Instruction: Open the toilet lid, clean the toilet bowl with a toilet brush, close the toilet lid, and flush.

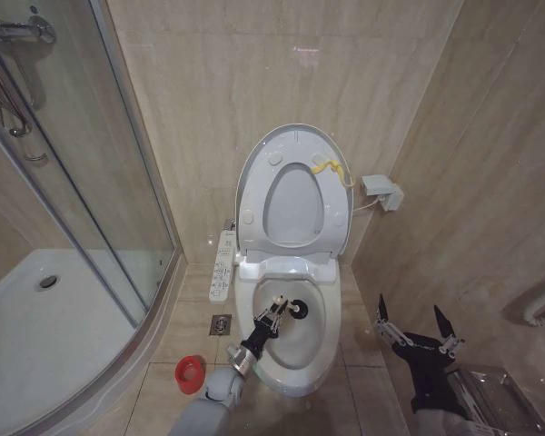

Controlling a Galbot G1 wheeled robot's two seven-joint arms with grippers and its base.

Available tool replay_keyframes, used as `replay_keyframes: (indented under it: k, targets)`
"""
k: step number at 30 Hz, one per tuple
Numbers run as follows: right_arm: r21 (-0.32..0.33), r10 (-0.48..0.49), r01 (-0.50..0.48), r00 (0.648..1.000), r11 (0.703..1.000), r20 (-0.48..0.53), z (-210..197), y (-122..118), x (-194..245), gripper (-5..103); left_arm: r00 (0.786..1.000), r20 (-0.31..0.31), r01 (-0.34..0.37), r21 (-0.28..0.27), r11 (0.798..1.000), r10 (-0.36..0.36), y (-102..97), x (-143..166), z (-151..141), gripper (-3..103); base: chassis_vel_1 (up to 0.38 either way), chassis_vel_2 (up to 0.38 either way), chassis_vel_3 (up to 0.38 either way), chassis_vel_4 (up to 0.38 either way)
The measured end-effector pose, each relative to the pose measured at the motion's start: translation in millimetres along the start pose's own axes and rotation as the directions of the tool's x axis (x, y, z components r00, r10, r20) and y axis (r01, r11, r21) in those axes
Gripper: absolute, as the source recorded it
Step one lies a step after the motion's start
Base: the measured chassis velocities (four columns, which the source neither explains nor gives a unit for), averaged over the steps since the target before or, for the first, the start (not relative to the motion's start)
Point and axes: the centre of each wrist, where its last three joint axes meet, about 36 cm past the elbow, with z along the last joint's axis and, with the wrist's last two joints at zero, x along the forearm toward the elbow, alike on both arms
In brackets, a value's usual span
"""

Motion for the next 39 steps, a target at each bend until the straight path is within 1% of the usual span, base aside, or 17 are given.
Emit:
replay_keyframes:
  k: [1, 2, 4, 5, 7, 10, 12, 13, 15, 22, 27, 30, 33, 34, 36, 37, 39]
  targets:
    - [0.000, 0.000, 0.000, 1.000, 1.000, 0.000, 0.0, 0.0, 0.0, 100, 0.999, 0.033, 0.022, 0.080, 0.997, -0.025, -6.4, -1.0, -1.9, 15, 0.000, 0.000, 0.000, 0.000]
    - [0.000, 0.000, 0.000, 1.000, 1.000, 0.000, 0.0, 0.0, 0.0, 100, 0.999, 0.033, 0.022, 0.080, 0.997, -0.025, -6.4, -1.0, -1.9, 15, 0.000, 0.000, 0.000, 0.000]
    - [0.000, 0.000, 0.000, 1.000, 1.000, 0.000, 0.0, 0.0, 0.0, 100, 0.991, 0.109, 0.040, 0.274, 0.961, -0.073, -23.5, -9.2, -14.6, 15, 0.000, 0.000, 0.000, 0.000]
    - [0.000, 0.000, 0.000, 1.000, 1.000, 0.000, 0.0, 0.0, 0.0, 100, 0.991, 0.109, 0.040, 0.274, 0.961, -0.073, -23.5, -9.2, -14.6, 15, 0.000, 0.000, 0.000, 0.000]
    - [0.000, 0.000, 0.000, 1.000, 1.000, 0.000, 0.0, 0.0, 0.0, 100, 0.987, 0.136, 0.034, 0.345, 0.938, -0.086, -30.3, -12.8, -21.1, 15, 0.000, 0.000, 0.000, 0.000]
    - [0.000, 0.000, 0.000, 1.000, 1.000, 0.000, 0.0, 0.0, 0.0, 100, 0.989, 0.127, 0.027, 0.322, 0.947, -0.071, -26.3, -11.4, -19.6, 15, 0.000, 0.000, 0.000, 0.000]
    - [0.000, 0.000, 0.000, 1.000, 1.000, 0.000, 0.0, 0.0, 0.0, 100, 0.996, 0.087, 0.013, 0.217, 0.976, -0.033, -13.4, -6.0, -13.2, 15, 0.000, 0.000, 0.000, 0.000]
    - [0.000, 0.000, 0.000, 1.000, 1.000, 0.000, 0.0, 0.0, 0.0, 100, 0.999, 0.049, -0.012, 0.129, 0.992, 0.005, -4.7, -3.3, -11.1, 15, 0.000, 0.000, 0.000, 0.000]
    - [0.000, 0.000, 0.000, 1.000, 1.000, 0.000, 0.0, 0.0, 0.0, 100, 0.997, -0.006, -0.078, -0.022, 0.997, 0.078, 11.8, -2.5, -12.1, 15, 0.000, 0.000, 0.000, 0.000]
    - [0.000, 0.000, 0.000, 1.000, 1.000, 0.000, 0.0, 0.0, 0.0, 100, 0.990, -0.055, -0.139, -0.132, 0.981, 0.133, 17.5, -4.0, -17.5, 15, 0.000, 0.000, 0.000, 0.000]
    - [0.000, 0.000, 0.000, 1.000, 1.000, 0.000, 0.0, 0.0, 0.0, 100, 0.989, -0.039, -0.146, -0.150, 0.978, 0.141, 14.5, -6.8, -25.1, 15, 0.000, 0.000, 0.000, 0.000]
    - [0.000, 0.000, 0.000, 1.000, 1.000, 0.000, 0.0, 0.0, 0.0, 100, 0.993, -0.001, -0.119, -0.111, 0.987, 0.120, 15.3, -7.0, -33.5, 15, 0.000, 0.000, 0.000, 0.000]
    - [0.000, 0.000, 0.000, 1.000, 1.000, 0.000, 0.0, 0.0, 0.0, 100, 0.995, 0.084, -0.053, 0.056, 0.997, 0.048, 9.3, -10.7, -44.3, 15, 0.000, 0.000, 0.000, 0.000]
    - [0.000, 0.000, 0.000, 1.000, 1.000, 0.000, 0.0, 0.0, 0.0, 100, 0.995, 0.084, -0.053, 0.056, 0.997, 0.048, 9.3, -10.7, -44.3, 15, 0.000, 0.000, 0.000, 0.000]
    - [0.000, 0.000, 0.000, 1.000, 1.000, 0.000, 0.0, 0.0, 0.0, 100, 0.992, 0.128, -0.019, 0.173, 0.985, -0.003, 5.4, -14.1, -53.8, 15, 0.000, 0.000, 0.000, 0.000]
    - [0.000, 0.000, 0.000, 1.000, 1.000, 0.000, 0.0, 0.0, 0.0, 100, 0.991, 0.129, -0.007, 0.201, 0.980, -0.020, 5.7, -13.1, -55.4, 15, 0.000, 0.000, 0.000, 0.000]
    - [0.000, 0.000, 0.000, 1.000, 1.000, 0.000, 0.0, 0.0, 0.0, 100, 0.992, 0.121, -0.004, 0.188, 0.982, -0.019, 9.0, -11.7, -54.5, 15, 0.000, 0.000, 0.000, 0.000]
